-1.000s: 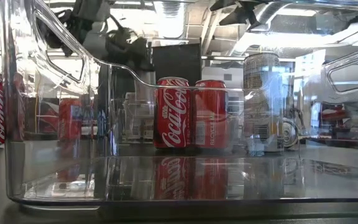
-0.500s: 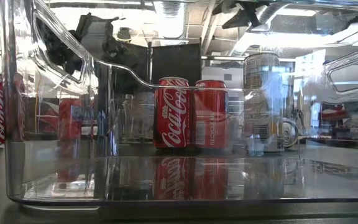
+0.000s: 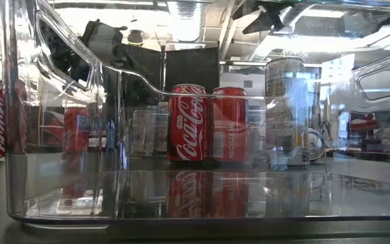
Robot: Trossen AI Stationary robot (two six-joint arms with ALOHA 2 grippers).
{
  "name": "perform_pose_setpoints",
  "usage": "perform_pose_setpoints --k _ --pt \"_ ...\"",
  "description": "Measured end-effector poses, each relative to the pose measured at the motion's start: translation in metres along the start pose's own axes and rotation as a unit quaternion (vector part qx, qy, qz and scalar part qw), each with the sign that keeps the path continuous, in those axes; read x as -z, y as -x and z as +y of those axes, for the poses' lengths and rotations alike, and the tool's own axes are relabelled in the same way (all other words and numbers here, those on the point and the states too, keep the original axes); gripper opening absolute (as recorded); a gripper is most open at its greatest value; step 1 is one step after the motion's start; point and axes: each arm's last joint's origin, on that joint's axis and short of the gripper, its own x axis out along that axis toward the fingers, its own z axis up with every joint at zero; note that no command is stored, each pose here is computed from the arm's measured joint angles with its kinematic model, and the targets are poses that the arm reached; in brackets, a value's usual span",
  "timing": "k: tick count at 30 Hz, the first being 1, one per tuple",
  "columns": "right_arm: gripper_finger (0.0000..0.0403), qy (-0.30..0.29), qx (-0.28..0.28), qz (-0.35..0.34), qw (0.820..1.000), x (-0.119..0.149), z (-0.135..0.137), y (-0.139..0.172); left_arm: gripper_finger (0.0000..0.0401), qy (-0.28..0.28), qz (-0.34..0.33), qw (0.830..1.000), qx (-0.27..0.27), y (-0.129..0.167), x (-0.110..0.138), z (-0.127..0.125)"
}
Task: Sort soda cans
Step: Put the top white soda can into the left transparent bin, then put the white soda can into the top left transparent bin
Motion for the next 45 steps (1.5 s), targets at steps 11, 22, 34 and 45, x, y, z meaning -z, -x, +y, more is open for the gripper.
perform_pose_setpoints --k 11,22,34,45 --pt "0.0354 -0.001 0.000 -0.004 1.000 -0.001 0.000 0.000 0.0295 -0.007 0.020 1.000 -0.010 0.000 0.007 0.004" --pt "0.0354 -0.065 0.007 -0.001 0.998 -0.001 -0.005 0.002 0.0340 0.007 0.011 1.000 -0.007 0.007 -0.007 0.005" --pt "0.0354 -0.118 -0.087 0.075 0.986 0.010 -0.010 0.003 0.0340 -0.045 0.070 0.996 0.030 0.063 -0.084 0.013" --pt "0.0354 -0.081 -0.200 0.102 0.971 0.015 0.029 0.008 0.0318 -0.019 0.347 0.930 0.120 0.139 -0.135 0.002"
